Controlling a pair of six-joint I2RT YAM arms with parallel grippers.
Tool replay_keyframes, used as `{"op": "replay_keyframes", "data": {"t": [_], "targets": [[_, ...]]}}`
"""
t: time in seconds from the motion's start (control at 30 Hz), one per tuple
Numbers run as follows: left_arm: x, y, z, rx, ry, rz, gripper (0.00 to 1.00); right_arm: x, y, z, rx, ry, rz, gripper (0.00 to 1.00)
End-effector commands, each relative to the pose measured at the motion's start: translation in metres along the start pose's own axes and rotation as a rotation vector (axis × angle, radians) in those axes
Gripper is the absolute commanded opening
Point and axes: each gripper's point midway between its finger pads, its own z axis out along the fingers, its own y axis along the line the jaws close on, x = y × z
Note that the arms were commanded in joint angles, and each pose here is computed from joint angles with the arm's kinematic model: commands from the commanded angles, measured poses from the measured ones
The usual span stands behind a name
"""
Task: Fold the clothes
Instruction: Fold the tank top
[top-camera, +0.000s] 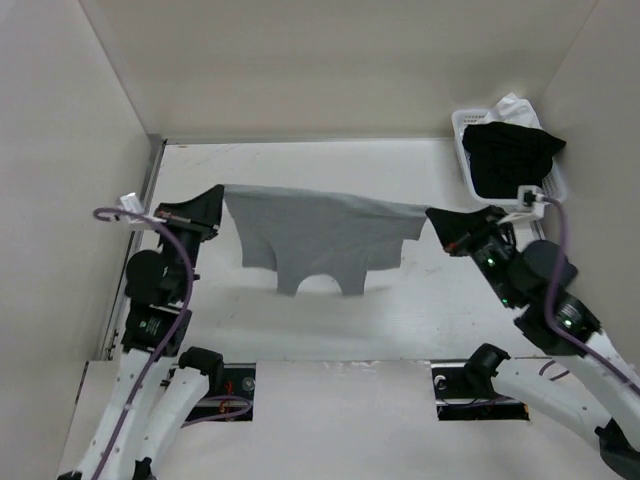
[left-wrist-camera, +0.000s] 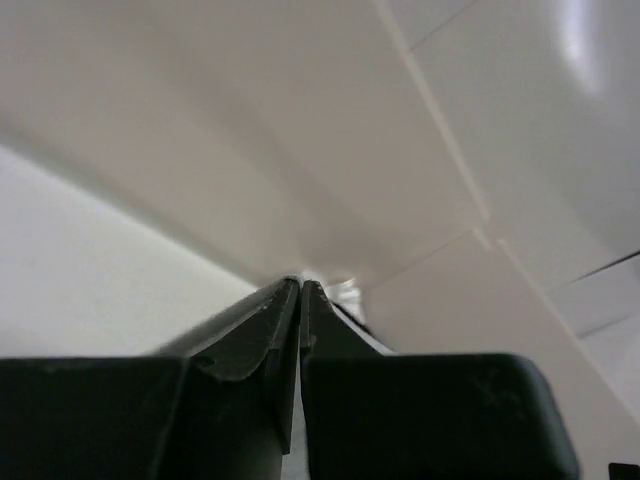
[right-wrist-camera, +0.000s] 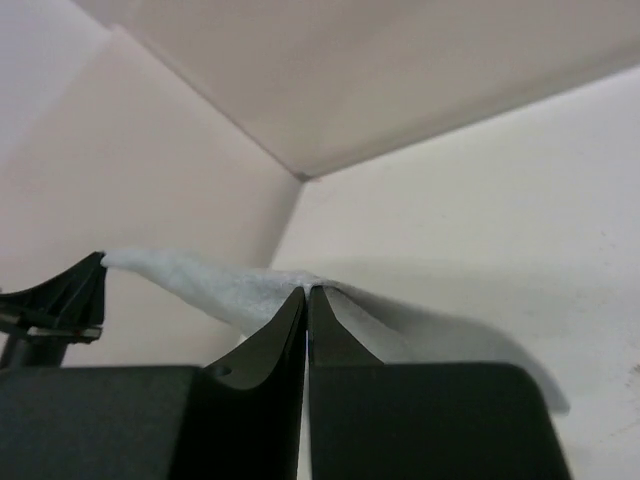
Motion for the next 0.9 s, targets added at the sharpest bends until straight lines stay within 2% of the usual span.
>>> {"op": "replay_keyframes", "data": {"t": [0.0, 0.1, 0.2, 0.37, 0.57, 0.67, 0.73, 0.87], "targets": [[-0.014, -0.011, -0.02, -0.031, 0.003, 0.048, 0.0, -0.008, -0.009, -0.029, 0.089, 0.027, -0.093, 0.04], [-0.01, -0.011, -0.022, -0.034, 0.022, 0.04, 0.0, -0.005, 0.007, -0.031, 0.044, 0.052, -0.105, 0.04], [0.01, 0.011, -0.011, -0.089, 0.069, 0.043, 0.0, 0.015, -0.001, -0.01, 0.071, 0.097, -0.135, 0.05], [0.051, 0.078, 0.02, -0.245, 0.136, 0.073, 0.0, 0.058, -0.059, 0.056, 0.141, 0.192, -0.102, 0.05], [0.098, 0.168, 0.083, -0.421, 0.204, 0.059, 0.0, 0.099, -0.142, 0.155, 0.232, 0.313, -0.012, 0.04], [0.102, 0.187, 0.118, -0.444, 0.198, 0.034, 0.0, 0.097, -0.164, 0.2, 0.265, 0.318, 0.0, 0.03], [0.099, 0.182, 0.134, -0.425, 0.195, 0.02, 0.0, 0.093, -0.167, 0.216, 0.267, 0.32, 0.004, 0.03], [0.09, 0.162, 0.141, -0.378, 0.181, 0.018, 0.0, 0.089, -0.159, 0.218, 0.25, 0.314, 0.002, 0.03]]}}
